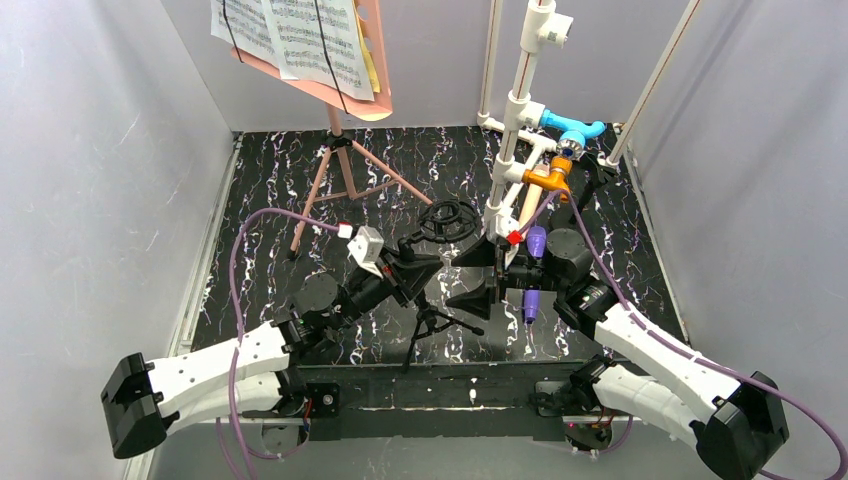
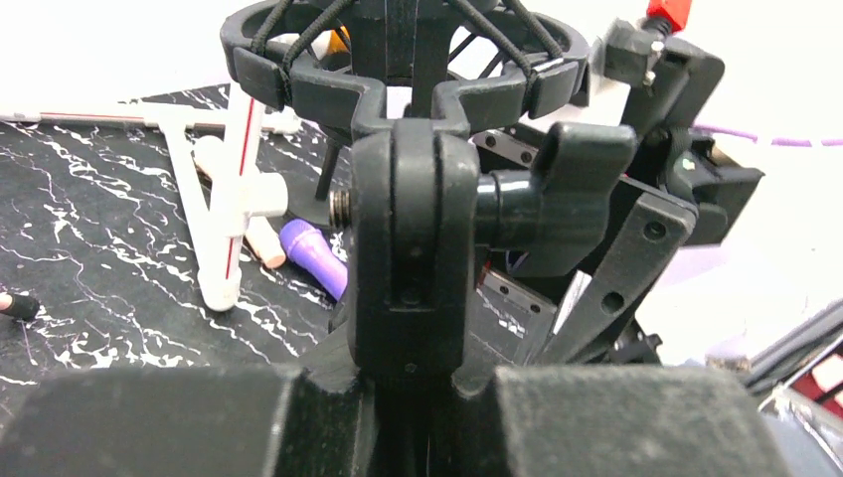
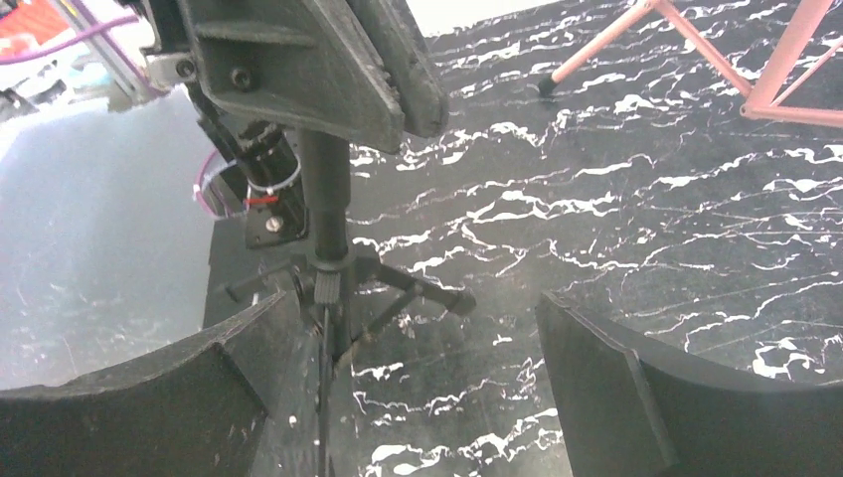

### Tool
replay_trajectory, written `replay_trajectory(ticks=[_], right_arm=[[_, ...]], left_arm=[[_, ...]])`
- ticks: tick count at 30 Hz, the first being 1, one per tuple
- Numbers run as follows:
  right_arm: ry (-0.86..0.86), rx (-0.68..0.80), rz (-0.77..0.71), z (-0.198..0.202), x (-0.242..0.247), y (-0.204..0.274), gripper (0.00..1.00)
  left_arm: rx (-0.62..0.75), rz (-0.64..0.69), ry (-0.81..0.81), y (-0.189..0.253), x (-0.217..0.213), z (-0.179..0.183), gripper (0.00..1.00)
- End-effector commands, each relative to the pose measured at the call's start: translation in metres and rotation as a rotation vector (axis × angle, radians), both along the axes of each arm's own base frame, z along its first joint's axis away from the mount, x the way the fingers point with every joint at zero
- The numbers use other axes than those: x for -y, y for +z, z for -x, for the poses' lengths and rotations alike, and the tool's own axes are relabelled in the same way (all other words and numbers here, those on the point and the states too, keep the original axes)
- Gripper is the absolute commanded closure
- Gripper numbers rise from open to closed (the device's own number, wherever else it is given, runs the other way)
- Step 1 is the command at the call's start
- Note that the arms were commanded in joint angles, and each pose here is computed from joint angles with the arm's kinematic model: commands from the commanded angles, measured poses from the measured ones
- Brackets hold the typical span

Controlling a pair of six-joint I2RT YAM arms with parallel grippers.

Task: Pack up the instrument practice props
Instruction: Unscrew the knob on the microphone stand.

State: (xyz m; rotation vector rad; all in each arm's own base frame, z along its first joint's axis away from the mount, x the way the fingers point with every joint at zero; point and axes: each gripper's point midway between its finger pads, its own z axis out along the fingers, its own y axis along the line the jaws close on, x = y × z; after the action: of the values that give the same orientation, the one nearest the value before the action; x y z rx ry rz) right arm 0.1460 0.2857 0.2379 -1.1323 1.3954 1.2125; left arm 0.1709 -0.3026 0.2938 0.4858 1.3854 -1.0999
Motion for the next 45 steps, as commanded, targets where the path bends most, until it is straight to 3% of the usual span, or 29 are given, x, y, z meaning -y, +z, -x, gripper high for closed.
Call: replay_trajectory(ticks=[1,13,20,28,32,34,42,45], right_arm=[[-0.032,-0.03,-0.116,-0.004,-0.006,0.032,0.02],[-0.027,-0.078,-0.154,-0.004,-0.014,0.038,0.1],[-0.024,-0.076,-0.148,-0.003,-0.017,0.033,0.23],[-0.017,-0.05,-0.147,-0.002,-0.018,0.031,0.52],[0.007,-0.02,-0.144,0.001,-0.017,0.032,0.84],[0.017,-0.004,-0.147,0.003,-0.016,0.035,0.95],[-0.001,0.011,-0.178,0.0,-0.001,0.049,0.99],[0.017,0.012,-0.176,0.004,0.005,0.048,0.99]], left_arm=[[0.034,0.257,0.076,0.073,-0.01,-0.012,1.0],[0.017,0.302,0.071,0.082,0.017,-0.023,1.0],[0.012,0.31,0.063,0.082,0.028,-0.026,1.0],[-0.002,0.325,0.046,0.082,0.037,-0.025,1.0],[-0.018,0.328,0.043,0.079,0.039,-0.025,1.0],[-0.03,0.333,0.049,0.077,0.037,-0.025,1.0],[-0.077,0.341,0.039,0.064,0.006,-0.007,0.29],[-0.096,0.297,0.036,0.048,-0.005,0.0,0.12]])
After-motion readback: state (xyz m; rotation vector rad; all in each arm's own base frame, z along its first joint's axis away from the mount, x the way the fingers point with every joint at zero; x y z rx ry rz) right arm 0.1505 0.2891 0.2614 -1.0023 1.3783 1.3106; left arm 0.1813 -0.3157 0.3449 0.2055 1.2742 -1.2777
